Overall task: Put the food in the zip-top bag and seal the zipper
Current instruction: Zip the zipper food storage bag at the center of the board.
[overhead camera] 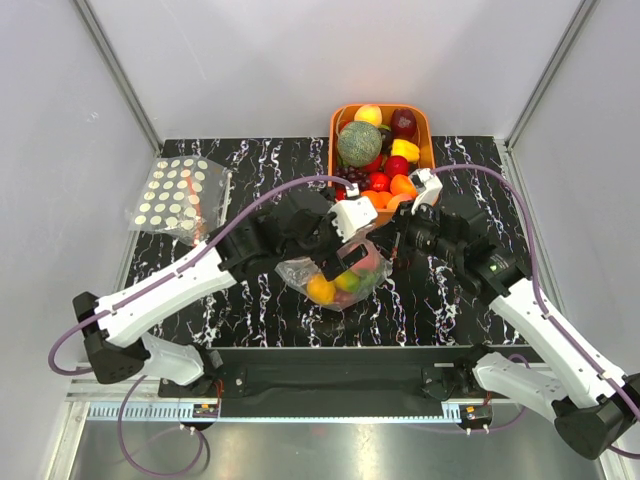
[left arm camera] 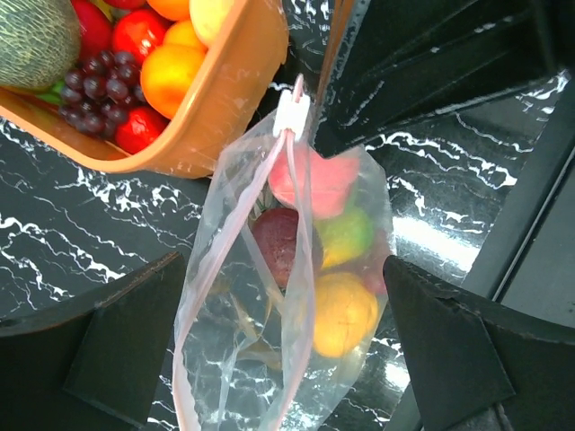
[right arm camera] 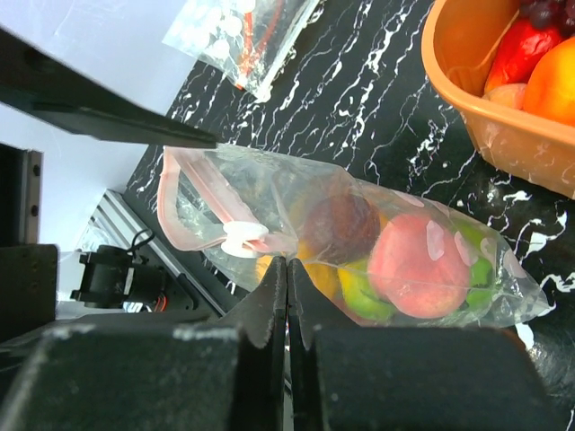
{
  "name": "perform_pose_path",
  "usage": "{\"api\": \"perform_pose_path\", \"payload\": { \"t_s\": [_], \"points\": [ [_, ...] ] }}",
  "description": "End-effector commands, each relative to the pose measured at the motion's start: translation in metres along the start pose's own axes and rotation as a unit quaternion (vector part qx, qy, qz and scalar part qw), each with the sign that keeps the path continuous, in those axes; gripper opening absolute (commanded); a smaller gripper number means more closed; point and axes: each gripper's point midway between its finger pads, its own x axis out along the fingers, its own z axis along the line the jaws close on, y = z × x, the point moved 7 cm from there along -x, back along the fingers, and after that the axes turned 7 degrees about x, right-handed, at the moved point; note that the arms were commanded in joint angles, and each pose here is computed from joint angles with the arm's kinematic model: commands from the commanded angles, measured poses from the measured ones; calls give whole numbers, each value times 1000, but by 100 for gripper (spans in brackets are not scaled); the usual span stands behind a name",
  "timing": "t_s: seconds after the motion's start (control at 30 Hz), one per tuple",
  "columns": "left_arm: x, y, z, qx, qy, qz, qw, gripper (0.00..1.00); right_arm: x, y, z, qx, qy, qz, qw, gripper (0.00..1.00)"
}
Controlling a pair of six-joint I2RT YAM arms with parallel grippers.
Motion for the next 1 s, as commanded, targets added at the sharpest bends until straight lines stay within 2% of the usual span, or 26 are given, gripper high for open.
{"api": "perform_pose_path", "payload": {
  "t_s": [0.0, 0.33, 0.43, 0.47, 0.53, 0.57, 0.73, 0.8, 0.93, 0.97],
  "points": [
    [-31, -22, 7, -2, -12, -66, 998, 99, -5, -19, 17, -9, -16, -27, 999, 0],
    [-22, -19, 14, 26, -41, -51, 998, 99, -4, -23, 27, 1, -51, -27, 998, 0],
    [-13, -19, 14, 30, -44, -57, 997, 93, -5, -25, 30, 1, -57, -29, 998, 0],
    [-9, -17, 13, 32, -42, -53, 997, 87, -5, -25, 31, 0, -59, -28, 998, 0],
    [-3, -15, 12, 34, -39, -47, 998, 67, -6, -26, 32, -2, -61, -29, 998, 0],
    [3, -13, 10, 35, -34, -39, 998, 60, -7, -26, 33, -3, -62, -29, 998, 0],
    [12, -8, 4, 37, -18, -49, 998, 42, -5, -25, 30, -13, -59, -27, 998, 0],
    [11, -8, 4, 39, -19, -60, 997, 38, -4, -26, 29, -17, -58, -29, 998, 0],
    [5, -7, 7, 41, -36, -61, 997, 11, -4, -24, 28, -34, -63, -27, 997, 4],
    [4, -6, 8, 40, -40, -61, 996, 0, -4, -21, 25, -43, -61, -27, 997, 4]
  ]
}}
